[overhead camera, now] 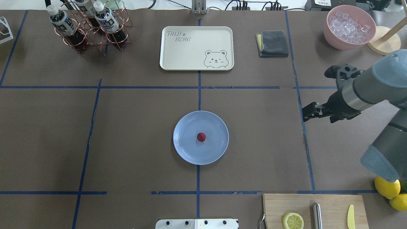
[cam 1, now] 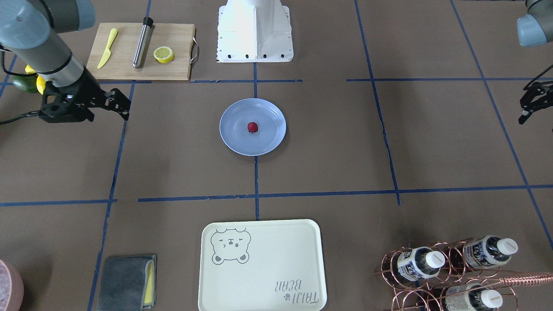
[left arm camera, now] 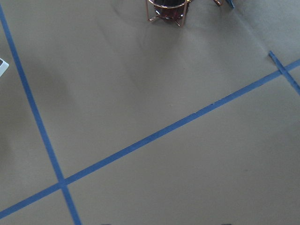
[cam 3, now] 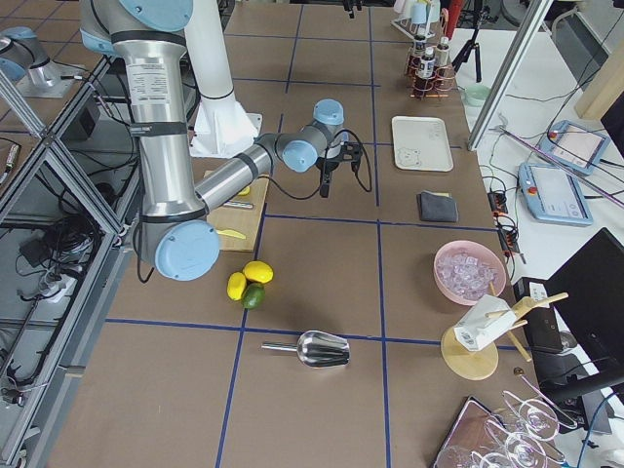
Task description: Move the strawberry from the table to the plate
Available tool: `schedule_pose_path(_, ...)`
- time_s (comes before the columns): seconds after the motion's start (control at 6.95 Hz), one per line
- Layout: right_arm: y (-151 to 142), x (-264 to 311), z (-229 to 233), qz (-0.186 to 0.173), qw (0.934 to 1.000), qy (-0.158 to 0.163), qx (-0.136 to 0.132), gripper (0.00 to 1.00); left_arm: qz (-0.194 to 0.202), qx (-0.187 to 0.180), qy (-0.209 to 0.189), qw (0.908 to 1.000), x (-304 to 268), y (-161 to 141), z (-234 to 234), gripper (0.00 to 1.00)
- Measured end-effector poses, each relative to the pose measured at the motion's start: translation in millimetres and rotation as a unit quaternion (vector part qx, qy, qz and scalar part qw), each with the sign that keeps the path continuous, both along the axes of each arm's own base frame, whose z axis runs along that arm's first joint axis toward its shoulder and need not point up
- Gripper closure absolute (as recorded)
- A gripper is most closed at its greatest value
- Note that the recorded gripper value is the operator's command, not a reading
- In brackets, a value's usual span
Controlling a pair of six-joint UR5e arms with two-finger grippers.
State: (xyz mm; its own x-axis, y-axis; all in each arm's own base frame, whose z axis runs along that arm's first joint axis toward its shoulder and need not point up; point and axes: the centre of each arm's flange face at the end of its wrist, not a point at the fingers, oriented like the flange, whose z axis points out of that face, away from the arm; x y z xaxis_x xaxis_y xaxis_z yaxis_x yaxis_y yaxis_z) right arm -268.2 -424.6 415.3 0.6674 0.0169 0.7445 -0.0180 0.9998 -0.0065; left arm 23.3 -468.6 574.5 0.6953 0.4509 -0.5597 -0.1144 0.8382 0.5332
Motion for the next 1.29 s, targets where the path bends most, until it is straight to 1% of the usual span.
schedule_pose_path(0.14, -3, 45, 29, -0.015, 0.9998, 0.004, 0.01, 0.0, -0.002, -0.005, -0.017, 0.9998, -30, -4, 2, 0.16)
schedule_pose_path(0.29, -2, 93, 60, -0.032, 0.9992, 0.009, 0.024, 0.0, -0.005, -0.018, -0.025, 0.9995, -58, -10, -5, 0.09)
schedule_pose_path(0.43, 1, 138, 88, -0.043, 0.9983, 0.014, 0.037, 0.0, -0.01, -0.046, -0.022, 0.9987, -78, -16, -17, 0.0)
schedule_pose_path(0.58, 6, 177, 115, -0.048, 0.9976, 0.016, 0.047, 0.0, -0.012, -0.08, -0.02, 0.9965, -87, -16, -21, 0.0)
schedule_pose_path(0.72, 9, 210, 140, -0.051, 0.9971, 0.014, 0.054, 0.0, -0.01, -0.108, -0.02, 0.9939, -91, -6, -8, 0.0)
schedule_pose_path(0.86, 11, 235, 158, -0.053, 0.9968, 0.012, 0.059, 0.0, -0.001, -0.129, -0.023, 0.9914, -91, 11, 18, 0.0)
schedule_pose_path(1.01, 13, 249, 168, -0.058, 0.9963, 0.012, 0.062, 0.0, 0.007, -0.137, -0.024, 0.9902, -91, 20, 42, 0.0)
schedule_pose_path(1.15, 14, 258, 174, -0.067, 0.9956, 0.013, 0.064, 0.0, 0.01, -0.129, -0.025, 0.9913, -91, 19, 63, 0.0)
schedule_pose_path(1.29, 16, 265, 178, -0.071, 0.9952, 0.013, 0.066, 0.0, 0.011, -0.109, -0.026, 0.9936, -90, 10, 72, 0.0)
